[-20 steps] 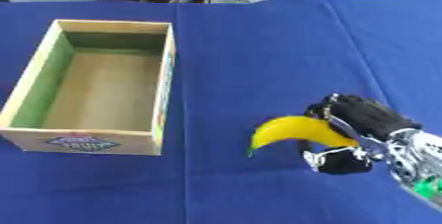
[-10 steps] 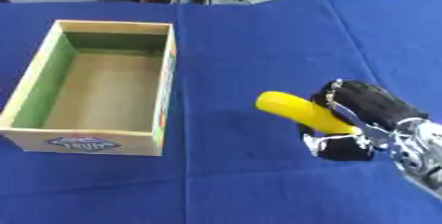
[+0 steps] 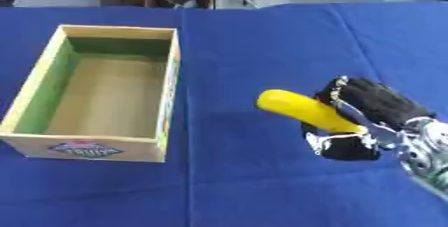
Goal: Pick up objects on the table and place them in the box.
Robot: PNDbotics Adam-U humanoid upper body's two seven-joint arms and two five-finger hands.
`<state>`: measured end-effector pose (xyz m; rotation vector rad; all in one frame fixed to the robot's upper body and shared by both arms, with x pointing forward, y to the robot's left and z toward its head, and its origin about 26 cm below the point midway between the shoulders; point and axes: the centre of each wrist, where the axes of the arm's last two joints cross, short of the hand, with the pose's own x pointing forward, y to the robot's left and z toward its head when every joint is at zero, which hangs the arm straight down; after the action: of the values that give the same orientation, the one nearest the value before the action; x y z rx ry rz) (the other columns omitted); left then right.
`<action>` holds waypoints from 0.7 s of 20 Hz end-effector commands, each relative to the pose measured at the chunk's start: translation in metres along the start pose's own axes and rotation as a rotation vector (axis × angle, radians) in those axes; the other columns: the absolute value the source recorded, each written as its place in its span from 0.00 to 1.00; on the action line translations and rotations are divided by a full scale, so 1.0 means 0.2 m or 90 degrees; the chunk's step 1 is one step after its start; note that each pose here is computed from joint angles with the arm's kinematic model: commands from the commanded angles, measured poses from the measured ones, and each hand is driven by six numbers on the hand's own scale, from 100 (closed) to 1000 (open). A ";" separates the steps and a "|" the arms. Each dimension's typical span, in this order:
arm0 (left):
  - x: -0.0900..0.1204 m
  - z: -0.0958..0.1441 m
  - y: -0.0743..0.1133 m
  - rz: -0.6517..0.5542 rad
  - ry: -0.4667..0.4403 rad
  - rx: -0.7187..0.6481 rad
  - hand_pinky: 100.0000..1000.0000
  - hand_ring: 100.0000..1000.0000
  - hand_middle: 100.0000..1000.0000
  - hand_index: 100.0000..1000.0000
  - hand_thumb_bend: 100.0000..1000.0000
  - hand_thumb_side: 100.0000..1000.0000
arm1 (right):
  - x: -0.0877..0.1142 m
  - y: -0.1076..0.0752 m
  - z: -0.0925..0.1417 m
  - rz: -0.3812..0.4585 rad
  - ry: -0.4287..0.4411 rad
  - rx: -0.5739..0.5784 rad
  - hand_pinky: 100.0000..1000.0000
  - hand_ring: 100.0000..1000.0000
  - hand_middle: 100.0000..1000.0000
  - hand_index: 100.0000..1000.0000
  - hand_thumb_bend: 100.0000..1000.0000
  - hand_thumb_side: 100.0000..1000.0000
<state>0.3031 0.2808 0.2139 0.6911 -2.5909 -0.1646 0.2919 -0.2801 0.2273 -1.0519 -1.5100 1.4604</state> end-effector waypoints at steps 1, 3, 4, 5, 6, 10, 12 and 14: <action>0.03 -0.03 0.01 0.001 -0.020 -0.006 0.51 0.69 0.75 0.89 0.00 1.00 | 0.00 -0.09 0.01 0.025 -0.012 -0.024 0.61 0.65 0.30 0.52 0.00 0.36; 0.03 -0.03 0.01 0.001 -0.020 -0.008 0.51 0.69 0.75 0.89 0.00 1.00 | 0.01 -0.11 0.00 0.031 -0.018 -0.031 0.61 0.64 0.30 0.52 0.00 0.36; 0.03 -0.03 0.01 0.001 -0.020 -0.008 0.51 0.69 0.75 0.89 0.00 1.00 | 0.01 -0.12 -0.01 0.033 -0.020 -0.033 0.61 0.64 0.30 0.52 0.00 0.36; 0.03 -0.03 0.01 0.002 -0.021 -0.009 0.51 0.69 0.75 0.89 0.00 1.00 | 0.02 -0.13 -0.01 0.037 -0.022 -0.035 0.61 0.64 0.30 0.52 0.00 0.36; 0.03 -0.03 0.01 0.002 -0.021 -0.010 0.51 0.69 0.75 0.89 0.00 1.00 | 0.02 -0.14 -0.02 0.041 -0.024 -0.038 0.61 0.64 0.30 0.52 0.00 0.36; 0.03 -0.03 0.01 0.003 -0.023 -0.013 0.51 0.69 0.75 0.89 0.00 1.00 | 0.04 -0.18 -0.03 0.056 -0.032 -0.048 0.61 0.64 0.29 0.52 0.00 0.37; 0.03 -0.03 0.01 0.005 -0.024 -0.014 0.51 0.70 0.75 0.89 0.00 1.00 | 0.05 -0.20 -0.04 0.056 -0.036 -0.057 0.61 0.64 0.29 0.52 0.00 0.38; 0.03 -0.04 0.01 0.006 -0.024 -0.014 0.51 0.70 0.75 0.89 0.00 1.00 | 0.06 -0.22 -0.05 0.056 -0.040 -0.066 0.61 0.64 0.28 0.52 0.00 0.38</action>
<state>0.3035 0.2780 0.2138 0.6724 -2.5932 -0.1849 0.2981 -0.2659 0.2617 -1.1178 -1.6043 1.4893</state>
